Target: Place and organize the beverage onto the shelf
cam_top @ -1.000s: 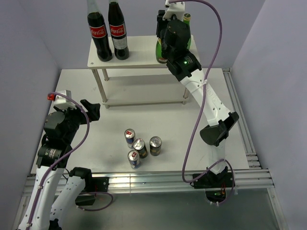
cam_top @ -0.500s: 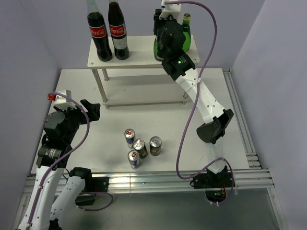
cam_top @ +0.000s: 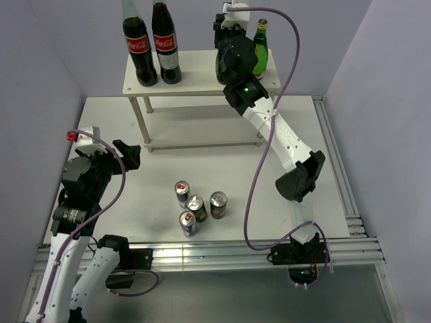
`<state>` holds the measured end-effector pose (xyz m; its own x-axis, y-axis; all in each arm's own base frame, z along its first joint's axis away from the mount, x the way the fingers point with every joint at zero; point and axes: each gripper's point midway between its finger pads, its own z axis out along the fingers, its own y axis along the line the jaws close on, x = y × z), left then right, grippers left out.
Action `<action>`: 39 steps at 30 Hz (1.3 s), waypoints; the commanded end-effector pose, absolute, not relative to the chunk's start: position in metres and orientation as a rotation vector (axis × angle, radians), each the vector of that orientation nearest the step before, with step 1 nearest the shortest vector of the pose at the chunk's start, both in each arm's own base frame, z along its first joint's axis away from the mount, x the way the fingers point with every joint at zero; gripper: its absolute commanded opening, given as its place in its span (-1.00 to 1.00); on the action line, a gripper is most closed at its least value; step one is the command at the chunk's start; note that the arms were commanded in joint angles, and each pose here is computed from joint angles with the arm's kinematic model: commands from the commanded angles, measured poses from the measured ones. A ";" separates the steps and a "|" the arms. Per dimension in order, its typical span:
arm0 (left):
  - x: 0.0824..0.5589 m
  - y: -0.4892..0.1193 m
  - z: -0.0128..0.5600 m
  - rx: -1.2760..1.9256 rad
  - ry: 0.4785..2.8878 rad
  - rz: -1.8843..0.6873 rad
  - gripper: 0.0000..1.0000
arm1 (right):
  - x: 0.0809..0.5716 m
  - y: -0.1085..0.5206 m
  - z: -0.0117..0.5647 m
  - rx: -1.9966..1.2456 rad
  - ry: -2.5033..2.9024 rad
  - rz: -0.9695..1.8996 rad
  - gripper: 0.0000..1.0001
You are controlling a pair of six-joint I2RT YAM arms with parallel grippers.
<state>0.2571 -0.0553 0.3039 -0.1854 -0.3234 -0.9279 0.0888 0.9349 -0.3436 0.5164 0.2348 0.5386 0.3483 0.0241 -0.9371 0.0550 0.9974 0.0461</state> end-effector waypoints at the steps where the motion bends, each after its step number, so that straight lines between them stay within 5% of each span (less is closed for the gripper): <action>1: 0.258 -0.058 0.314 -0.152 1.679 -0.381 0.99 | 0.521 0.231 0.538 0.111 1.188 -0.042 -1.00; 7: 0.258 -0.058 0.314 -0.152 1.678 -0.381 0.99 | 0.527 0.234 0.526 0.109 1.202 -0.058 -0.90; 8: 0.258 -0.058 0.314 -0.151 1.679 -0.380 0.99 | 0.527 0.232 0.526 0.113 1.202 -0.064 -0.50; 10: 0.258 -0.058 0.314 -0.152 1.679 -0.381 0.99 | 0.526 0.233 0.525 0.111 1.204 -0.067 -0.12; 11: 0.258 -0.057 0.314 -0.153 1.678 -0.380 0.99 | 0.526 0.232 0.525 0.111 1.203 -0.070 0.22; 13: 0.258 -0.057 0.314 -0.152 1.676 -0.382 0.99 | 0.525 0.233 0.525 0.109 1.204 -0.071 0.47; 14: 0.258 -0.057 0.314 -0.153 1.676 -0.380 0.99 | 0.525 0.231 0.526 0.114 1.201 -0.074 0.76; 16: 0.258 -0.057 0.314 -0.152 1.678 -0.379 0.99 | 0.525 0.232 0.523 0.108 1.207 -0.080 0.95; 39: 0.255 -0.056 0.317 -0.156 1.665 -0.378 0.99 | 0.495 0.231 0.519 0.122 1.241 -0.115 1.00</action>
<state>0.2557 -0.0550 0.3056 -0.1787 -0.3246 -0.9288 0.0912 0.9345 -0.3441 0.5234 0.2523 0.4725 0.2426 -0.0853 -0.9664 0.1233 0.9908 -0.0565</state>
